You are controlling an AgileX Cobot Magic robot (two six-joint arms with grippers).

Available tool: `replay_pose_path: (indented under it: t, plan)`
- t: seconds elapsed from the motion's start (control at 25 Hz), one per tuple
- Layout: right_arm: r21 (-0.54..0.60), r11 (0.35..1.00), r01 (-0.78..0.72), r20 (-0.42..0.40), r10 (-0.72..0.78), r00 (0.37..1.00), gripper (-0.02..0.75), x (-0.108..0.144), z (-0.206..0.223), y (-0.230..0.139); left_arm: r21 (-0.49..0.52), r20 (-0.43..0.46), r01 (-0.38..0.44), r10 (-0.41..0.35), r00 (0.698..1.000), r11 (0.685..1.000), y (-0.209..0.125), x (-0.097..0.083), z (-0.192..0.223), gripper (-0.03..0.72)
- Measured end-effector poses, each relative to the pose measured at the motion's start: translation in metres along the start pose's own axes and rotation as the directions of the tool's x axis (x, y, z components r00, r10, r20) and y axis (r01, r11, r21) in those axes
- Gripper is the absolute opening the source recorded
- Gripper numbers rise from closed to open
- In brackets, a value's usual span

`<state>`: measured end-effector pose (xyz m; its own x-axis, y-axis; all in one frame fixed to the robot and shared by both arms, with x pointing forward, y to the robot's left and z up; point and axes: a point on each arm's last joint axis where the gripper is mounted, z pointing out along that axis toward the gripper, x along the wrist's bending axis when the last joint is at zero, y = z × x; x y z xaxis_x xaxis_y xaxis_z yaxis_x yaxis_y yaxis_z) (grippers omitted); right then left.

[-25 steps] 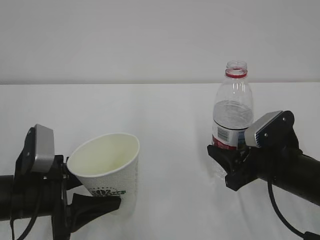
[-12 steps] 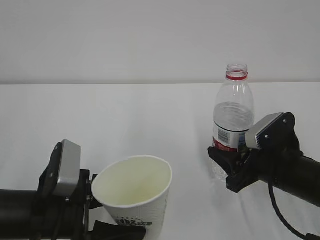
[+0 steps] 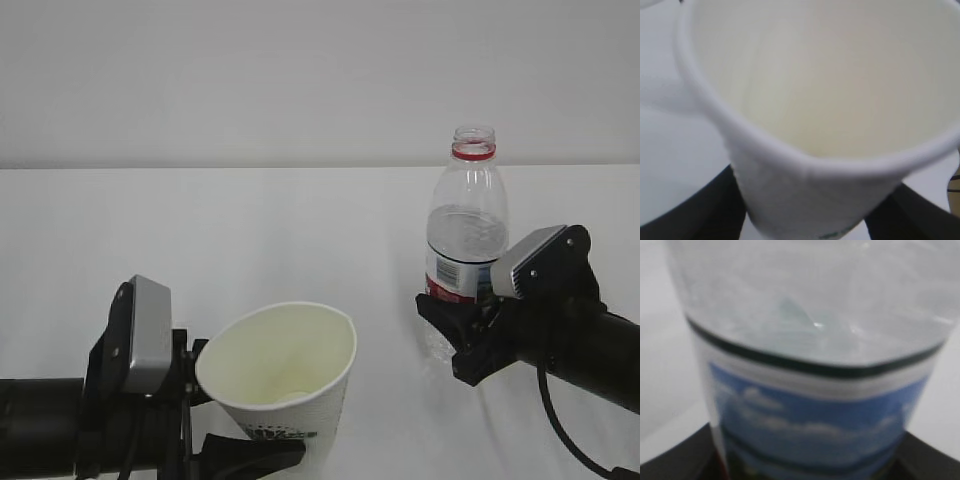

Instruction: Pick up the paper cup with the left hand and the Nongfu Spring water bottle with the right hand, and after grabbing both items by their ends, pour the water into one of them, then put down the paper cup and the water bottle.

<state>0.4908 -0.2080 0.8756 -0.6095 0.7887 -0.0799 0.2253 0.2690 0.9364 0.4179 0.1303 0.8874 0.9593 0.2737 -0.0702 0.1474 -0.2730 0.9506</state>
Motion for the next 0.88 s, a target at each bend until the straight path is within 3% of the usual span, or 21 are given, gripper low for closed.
replay_pose_path:
  t: [0.36, 0.56, 0.88]
  plan:
    - [-0.002, 1.000, 0.001, 0.000, -0.001, 1.000, 0.450, 0.000, 0.000, 0.001, -0.077, -0.018, -0.071, 0.069, 0.997, 0.995, 0.025, 0.020, 0.015, 0.489]
    - [-0.002, 1.000, 0.006, 0.000, -0.006, 1.000, 0.450, 0.000, 0.000, 0.001, -0.017, 0.001, -0.073, 0.073, 0.997, 0.997, 0.027, 0.027, 0.021, 0.489]
    - [-0.002, 0.999, 0.040, -0.002, -0.040, 0.999, 0.450, 0.000, 0.000, 0.001, 0.048, 0.056, -0.073, 0.070, 0.996, 0.996, 0.021, 0.022, 0.021, 0.489]
